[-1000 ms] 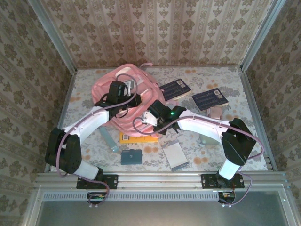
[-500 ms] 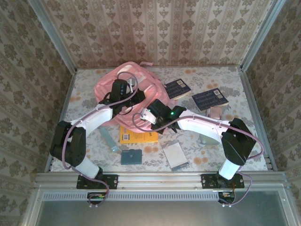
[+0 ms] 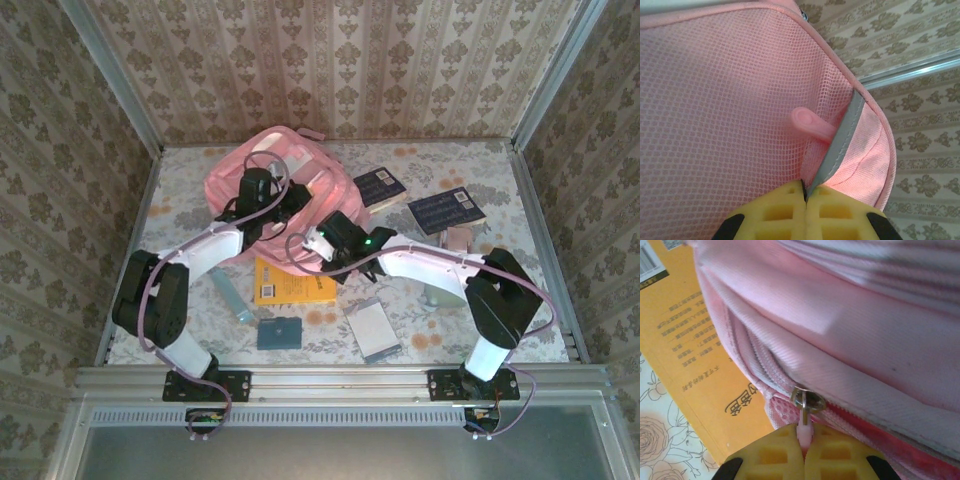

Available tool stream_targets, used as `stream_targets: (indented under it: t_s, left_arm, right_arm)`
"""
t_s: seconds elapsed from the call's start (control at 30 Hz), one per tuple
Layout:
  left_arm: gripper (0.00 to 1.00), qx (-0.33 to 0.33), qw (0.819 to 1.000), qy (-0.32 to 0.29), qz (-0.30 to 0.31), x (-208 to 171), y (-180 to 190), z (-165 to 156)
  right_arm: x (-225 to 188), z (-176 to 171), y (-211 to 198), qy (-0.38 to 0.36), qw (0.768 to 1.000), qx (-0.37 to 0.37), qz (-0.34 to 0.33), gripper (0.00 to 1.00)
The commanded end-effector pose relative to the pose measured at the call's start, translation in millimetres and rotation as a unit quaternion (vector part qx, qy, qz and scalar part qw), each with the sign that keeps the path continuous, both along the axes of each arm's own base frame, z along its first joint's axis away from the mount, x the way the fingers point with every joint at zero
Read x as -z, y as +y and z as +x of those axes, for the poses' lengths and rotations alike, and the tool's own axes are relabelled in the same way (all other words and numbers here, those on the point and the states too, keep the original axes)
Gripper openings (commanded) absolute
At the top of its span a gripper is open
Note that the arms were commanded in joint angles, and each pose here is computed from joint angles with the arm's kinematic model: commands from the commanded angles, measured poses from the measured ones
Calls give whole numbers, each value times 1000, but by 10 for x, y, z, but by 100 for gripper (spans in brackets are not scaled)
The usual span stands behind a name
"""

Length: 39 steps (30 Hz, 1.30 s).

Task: Pack books, pencil case, and school supplies into a backpack

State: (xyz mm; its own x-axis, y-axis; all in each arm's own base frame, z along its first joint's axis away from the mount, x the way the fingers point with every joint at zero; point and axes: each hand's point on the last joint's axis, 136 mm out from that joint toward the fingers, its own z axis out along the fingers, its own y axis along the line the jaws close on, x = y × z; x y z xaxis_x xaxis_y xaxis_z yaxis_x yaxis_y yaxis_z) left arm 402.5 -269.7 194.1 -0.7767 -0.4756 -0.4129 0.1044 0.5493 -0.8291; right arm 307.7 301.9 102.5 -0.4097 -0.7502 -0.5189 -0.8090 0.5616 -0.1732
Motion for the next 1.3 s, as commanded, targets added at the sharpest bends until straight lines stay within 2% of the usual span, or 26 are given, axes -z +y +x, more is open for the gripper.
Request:
stream_targets:
  t_s: [0.0,0.23,0.33,0.47,0.6,0.73,0.9,1.17,1.27]
  left_arm:
    - [0,-51,993,-84,-60,-755,121,-18]
    - [0,-107,992,-65,-28,-793,360,-193]
    - [0,-106,992,-66,-10,-808,355,-224]
    - [0,-56,997,-56,23,-683,211,-159]
    - [3,8,1000,-8,19,-414,68,-68]
    - [15,31,999,28,1,-226,108,9]
    - [28,75,996,47,0,-127,41,-51]
    - [34,143,987,71,28,23,52,-240]
    - [37,169,981,77,62,131,83,-328]
  right_arm:
    - [-355,166,68,-19,996,23,89,0]
    - [-480,385,-112,-23,993,12,111,0]
    - [-553,445,-153,-16,991,-12,131,0]
    - [-516,436,-122,3,990,-57,128,0]
    - [-391,418,-100,33,989,-80,122,0]
    - [-282,448,-109,43,988,-79,124,0]
    - [-234,454,-102,47,988,-81,124,0]
    - [-245,474,-123,42,989,-83,118,0]
    - [-251,477,-125,40,989,-83,118,0]
